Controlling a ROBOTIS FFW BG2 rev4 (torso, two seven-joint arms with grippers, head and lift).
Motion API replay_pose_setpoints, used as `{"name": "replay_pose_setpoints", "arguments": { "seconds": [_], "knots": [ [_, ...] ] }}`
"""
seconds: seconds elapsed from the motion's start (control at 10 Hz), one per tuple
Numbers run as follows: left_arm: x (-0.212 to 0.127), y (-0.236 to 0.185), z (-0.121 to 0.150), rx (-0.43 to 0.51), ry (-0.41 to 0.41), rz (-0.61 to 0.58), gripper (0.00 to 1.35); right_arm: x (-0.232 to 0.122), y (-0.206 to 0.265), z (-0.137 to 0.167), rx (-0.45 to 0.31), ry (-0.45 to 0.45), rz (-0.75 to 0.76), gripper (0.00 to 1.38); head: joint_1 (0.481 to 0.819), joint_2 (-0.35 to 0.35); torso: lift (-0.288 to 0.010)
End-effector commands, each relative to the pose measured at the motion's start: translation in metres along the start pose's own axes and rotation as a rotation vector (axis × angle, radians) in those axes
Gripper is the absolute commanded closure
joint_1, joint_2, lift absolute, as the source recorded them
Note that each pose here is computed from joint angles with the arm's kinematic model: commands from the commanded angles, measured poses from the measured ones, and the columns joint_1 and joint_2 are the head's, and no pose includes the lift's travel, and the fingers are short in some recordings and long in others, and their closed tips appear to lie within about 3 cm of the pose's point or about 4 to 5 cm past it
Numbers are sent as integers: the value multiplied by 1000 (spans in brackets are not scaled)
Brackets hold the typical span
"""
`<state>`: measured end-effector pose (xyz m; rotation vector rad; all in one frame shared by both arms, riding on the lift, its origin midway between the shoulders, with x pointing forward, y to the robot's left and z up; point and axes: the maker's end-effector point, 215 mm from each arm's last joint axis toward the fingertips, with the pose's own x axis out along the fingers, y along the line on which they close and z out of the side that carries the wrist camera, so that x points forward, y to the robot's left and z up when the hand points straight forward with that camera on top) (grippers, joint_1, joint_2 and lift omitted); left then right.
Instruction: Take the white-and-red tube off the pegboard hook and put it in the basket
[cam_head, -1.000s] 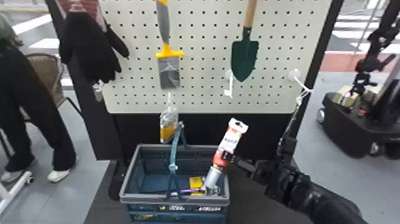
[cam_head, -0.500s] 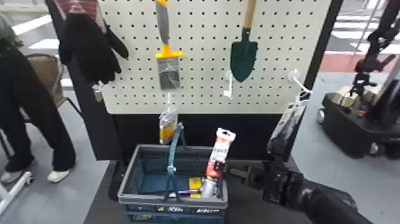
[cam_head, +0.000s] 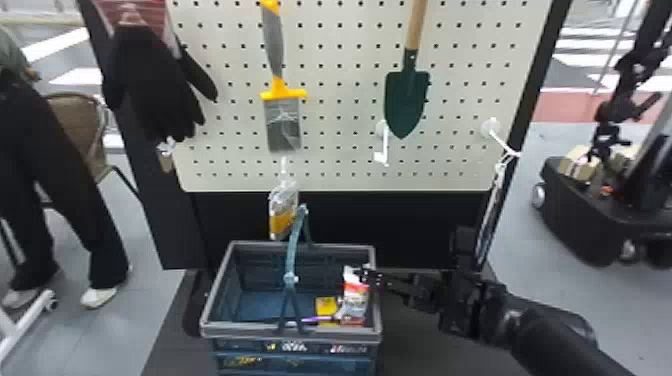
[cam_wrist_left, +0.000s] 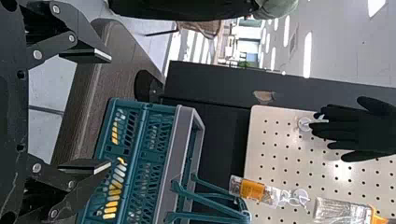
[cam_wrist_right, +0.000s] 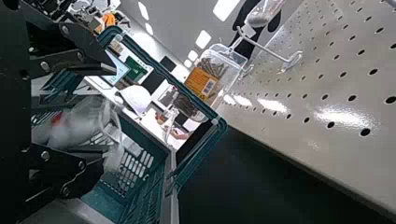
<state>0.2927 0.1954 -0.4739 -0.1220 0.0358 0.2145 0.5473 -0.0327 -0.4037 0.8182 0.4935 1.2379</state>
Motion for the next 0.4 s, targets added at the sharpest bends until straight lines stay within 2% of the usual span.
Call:
{"name": "replay_pose_setpoints", "arguments": {
  "seconds": [0.0, 0.3],
  "knots": [
    [0, 0, 0, -1, -1, 0, 470, -1, 1, 4, -7, -14, 5, 1, 549, 0, -100],
    [-1, 1, 0, -2, 1, -1, 470, -3, 1, 5, -4, -21, 5, 7, 549, 0, -100]
  ]
}}
